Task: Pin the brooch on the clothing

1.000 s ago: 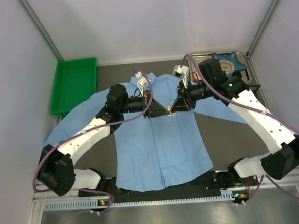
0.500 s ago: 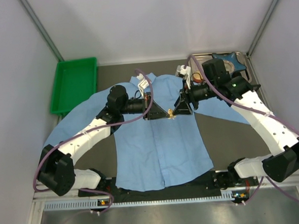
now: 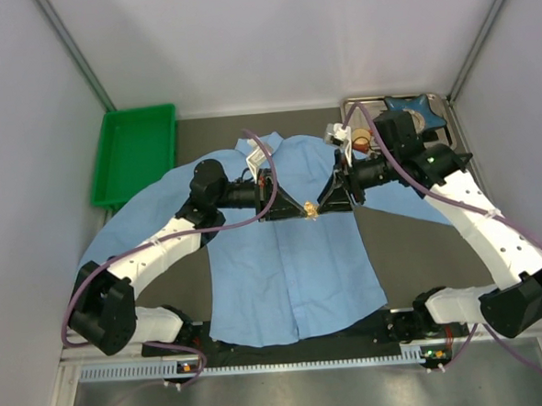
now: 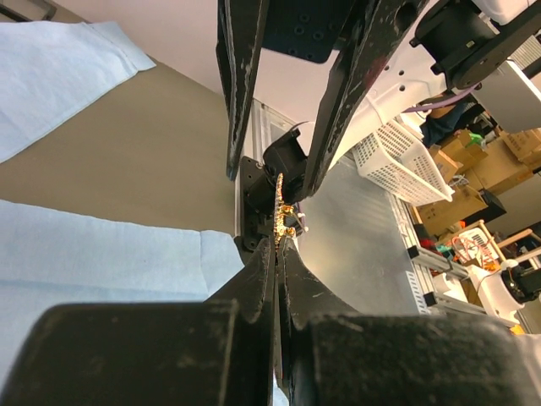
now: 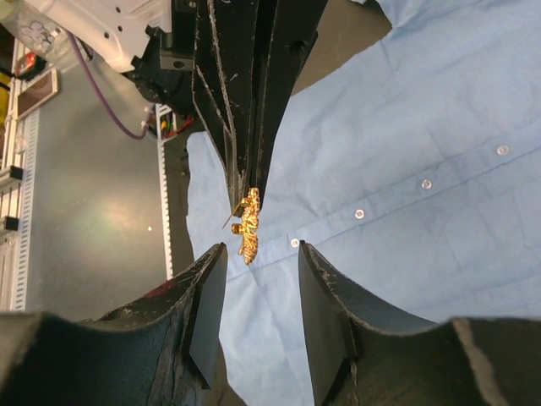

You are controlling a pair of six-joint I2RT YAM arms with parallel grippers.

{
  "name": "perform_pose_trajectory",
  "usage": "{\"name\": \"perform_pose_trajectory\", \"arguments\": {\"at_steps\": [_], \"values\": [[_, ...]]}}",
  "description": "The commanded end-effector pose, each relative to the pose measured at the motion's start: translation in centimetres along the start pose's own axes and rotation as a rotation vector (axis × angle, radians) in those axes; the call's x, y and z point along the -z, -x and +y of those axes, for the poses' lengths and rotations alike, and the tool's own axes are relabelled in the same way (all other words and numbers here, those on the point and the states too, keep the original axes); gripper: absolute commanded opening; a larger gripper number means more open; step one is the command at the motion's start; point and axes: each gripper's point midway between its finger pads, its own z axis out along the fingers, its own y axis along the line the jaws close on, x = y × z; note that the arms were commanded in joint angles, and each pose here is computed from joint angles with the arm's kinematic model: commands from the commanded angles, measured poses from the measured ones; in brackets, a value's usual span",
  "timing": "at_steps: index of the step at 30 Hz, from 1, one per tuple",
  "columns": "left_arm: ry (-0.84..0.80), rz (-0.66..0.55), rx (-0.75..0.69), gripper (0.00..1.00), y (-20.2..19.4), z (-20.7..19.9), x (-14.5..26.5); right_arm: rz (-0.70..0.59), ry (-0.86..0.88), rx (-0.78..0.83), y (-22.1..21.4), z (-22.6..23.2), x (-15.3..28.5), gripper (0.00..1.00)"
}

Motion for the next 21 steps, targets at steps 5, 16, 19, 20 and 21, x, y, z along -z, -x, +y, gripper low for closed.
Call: {"name": "perform_pose_trajectory", "arguments": {"at_steps": [5, 16, 19, 20, 21], "values": [[-0.053, -0.039, -0.144, 0.00, 1.4, -1.7, 0.2, -0.011, 0.048, 0.053, -0.1, 1.7, 0.0, 0.34], [-0.061, -0.033, -0.196, 0.00, 1.3, -1.7, 0.2, -0.041, 0.056, 0.044, 1.4, 1.7, -0.5, 0.00], [-0.018, -0.037, -0.197, 0.19, 1.5, -1.2, 0.3, -0.056, -0.031, 0.076, 1.9, 0.8, 0.0, 0.00], [0.020, -0.053, -0.181, 0.30, 1.9, -0.5, 0.8, -0.086, -0.075, 0.116, 2.7, 0.3, 0.2, 0.00], [0.052, -0.093, -0.171, 0.39, 2.7, -0.4, 1.2, -0.108, -0.119, 0.145, 2.9, 0.2, 0.8, 0.00]]}}
